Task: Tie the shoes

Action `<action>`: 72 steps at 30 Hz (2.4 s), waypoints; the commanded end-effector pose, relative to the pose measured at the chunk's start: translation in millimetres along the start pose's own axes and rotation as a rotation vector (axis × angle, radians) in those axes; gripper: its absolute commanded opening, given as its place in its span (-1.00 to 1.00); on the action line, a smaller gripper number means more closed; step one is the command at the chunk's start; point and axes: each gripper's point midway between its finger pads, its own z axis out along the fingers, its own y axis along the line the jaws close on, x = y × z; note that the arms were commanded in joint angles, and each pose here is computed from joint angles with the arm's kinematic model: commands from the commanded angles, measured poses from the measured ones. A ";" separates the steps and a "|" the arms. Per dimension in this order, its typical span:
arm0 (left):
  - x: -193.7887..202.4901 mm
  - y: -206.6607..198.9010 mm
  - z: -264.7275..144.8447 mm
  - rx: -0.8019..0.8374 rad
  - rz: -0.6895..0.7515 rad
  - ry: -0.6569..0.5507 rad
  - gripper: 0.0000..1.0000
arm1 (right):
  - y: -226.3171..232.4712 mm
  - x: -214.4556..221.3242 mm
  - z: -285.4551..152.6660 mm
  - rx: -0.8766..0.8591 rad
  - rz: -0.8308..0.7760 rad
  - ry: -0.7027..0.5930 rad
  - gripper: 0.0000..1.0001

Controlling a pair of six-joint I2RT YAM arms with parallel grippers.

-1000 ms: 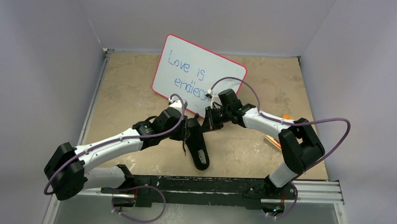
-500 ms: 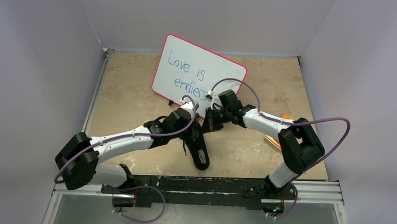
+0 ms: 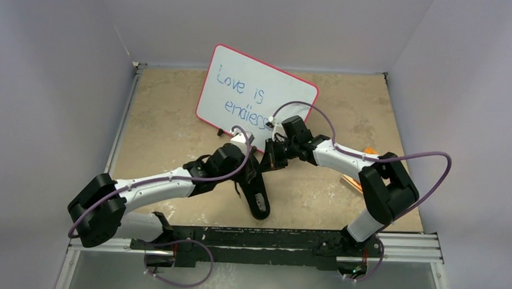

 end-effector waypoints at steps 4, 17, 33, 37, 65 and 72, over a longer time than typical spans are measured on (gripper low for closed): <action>-1.7 -16.1 -14.0 0.121 -0.040 -0.055 -1.00 | 16.0 -10.4 -6.7 -0.052 -0.028 -0.031 -1.00; -1.4 -34.2 12.5 0.188 -0.012 -0.021 -0.96 | 17.8 -15.9 -4.9 -0.055 -0.035 -0.037 -1.00; -10.9 -39.5 1.2 0.230 -0.013 -0.084 -0.63 | 19.4 -17.1 -4.5 -0.061 -0.033 -0.034 -1.00; -11.4 -40.4 1.2 0.236 -0.021 -0.089 -0.52 | 19.2 -15.8 -4.5 -0.062 -0.033 -0.030 -1.00; -17.4 -10.4 32.5 0.062 0.025 -0.129 -0.52 | 22.7 -18.0 -3.0 -0.088 -0.038 -0.042 -1.00; -20.1 -12.3 27.0 0.065 0.043 -0.124 -1.00 | 24.0 -16.9 -5.0 -0.090 -0.044 -0.038 -1.00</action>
